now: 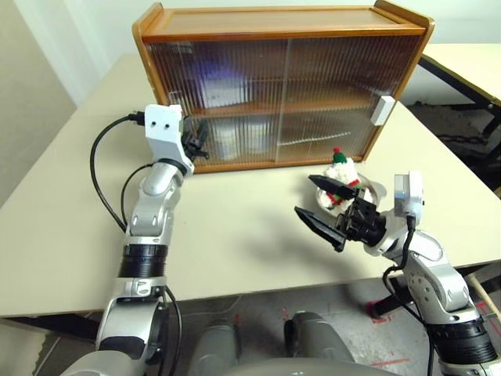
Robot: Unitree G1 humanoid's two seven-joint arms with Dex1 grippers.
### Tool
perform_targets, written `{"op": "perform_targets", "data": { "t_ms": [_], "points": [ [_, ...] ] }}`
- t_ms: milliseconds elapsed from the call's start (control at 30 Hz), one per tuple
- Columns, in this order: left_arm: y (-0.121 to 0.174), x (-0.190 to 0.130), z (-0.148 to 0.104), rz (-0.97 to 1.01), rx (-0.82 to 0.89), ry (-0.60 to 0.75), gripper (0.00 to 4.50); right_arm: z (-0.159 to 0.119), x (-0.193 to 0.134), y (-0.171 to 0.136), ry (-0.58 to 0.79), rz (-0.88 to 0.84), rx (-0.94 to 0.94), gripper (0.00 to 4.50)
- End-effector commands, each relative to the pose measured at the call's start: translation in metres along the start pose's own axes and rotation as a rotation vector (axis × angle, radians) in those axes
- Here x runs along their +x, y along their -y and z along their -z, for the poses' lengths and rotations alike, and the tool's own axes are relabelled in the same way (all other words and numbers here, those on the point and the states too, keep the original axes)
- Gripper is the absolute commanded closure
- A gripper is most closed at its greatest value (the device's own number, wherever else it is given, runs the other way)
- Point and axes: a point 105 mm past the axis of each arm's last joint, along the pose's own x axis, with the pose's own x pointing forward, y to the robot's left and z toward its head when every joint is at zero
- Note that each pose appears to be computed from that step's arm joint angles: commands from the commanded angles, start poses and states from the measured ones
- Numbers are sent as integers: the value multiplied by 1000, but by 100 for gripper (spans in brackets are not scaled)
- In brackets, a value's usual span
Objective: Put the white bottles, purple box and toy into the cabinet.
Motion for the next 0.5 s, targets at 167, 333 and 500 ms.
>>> {"op": "perform_targets", "data": {
  "t_ms": [167,333,500],
  "points": [
    [21,-40,-4,326,-105,67,5,-16,-29,43,16,192,-19,0],
    [24,-82,12,563,-111,-9,0,-33,-46,75,63,326,-13,97],
    [17,-99,10,604,-136,4,0,-40,-58,92,63,395,-45,282]
  ]
}}
